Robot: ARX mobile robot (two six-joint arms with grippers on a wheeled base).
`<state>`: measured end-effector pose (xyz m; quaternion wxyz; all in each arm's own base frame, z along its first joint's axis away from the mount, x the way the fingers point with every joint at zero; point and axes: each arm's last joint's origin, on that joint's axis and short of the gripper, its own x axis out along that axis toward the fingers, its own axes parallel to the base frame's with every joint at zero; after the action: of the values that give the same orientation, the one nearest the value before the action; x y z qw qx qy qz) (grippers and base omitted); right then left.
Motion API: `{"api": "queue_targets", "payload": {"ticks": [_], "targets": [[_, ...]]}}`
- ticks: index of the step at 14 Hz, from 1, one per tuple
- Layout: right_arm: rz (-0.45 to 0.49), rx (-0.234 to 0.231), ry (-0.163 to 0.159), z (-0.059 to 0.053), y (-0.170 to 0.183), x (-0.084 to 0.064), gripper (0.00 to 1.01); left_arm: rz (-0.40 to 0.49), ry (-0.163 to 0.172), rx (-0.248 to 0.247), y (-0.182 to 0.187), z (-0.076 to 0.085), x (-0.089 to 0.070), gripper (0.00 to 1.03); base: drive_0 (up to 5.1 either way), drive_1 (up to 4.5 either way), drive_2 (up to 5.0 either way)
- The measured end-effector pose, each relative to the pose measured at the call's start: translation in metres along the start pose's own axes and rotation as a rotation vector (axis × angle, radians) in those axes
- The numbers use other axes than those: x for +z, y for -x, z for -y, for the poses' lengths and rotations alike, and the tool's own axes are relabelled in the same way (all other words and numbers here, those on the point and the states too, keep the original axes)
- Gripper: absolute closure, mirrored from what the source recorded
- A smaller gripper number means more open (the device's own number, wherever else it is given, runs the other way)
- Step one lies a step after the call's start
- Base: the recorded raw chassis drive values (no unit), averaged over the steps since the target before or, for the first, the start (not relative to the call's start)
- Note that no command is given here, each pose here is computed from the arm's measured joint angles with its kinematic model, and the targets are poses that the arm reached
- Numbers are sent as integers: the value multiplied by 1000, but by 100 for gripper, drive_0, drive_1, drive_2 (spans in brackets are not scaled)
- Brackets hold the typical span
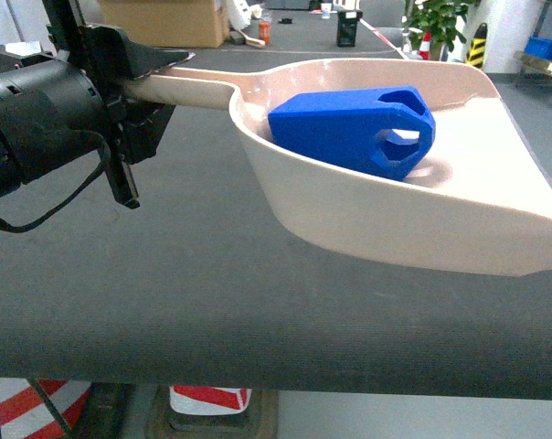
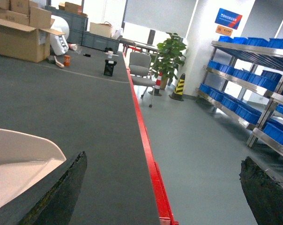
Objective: Place part in tray to right shelf
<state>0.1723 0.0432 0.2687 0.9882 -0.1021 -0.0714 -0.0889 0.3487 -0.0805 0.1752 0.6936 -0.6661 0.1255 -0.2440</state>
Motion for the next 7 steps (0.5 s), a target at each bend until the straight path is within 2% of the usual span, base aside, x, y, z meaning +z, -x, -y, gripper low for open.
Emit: {"api": "queue_targets", "payload": {"ticks": [7], "targets": [[2, -2, 4, 0, 0, 0, 3, -3, 1, -2, 0, 0, -1, 90, 496, -249, -249]]}}
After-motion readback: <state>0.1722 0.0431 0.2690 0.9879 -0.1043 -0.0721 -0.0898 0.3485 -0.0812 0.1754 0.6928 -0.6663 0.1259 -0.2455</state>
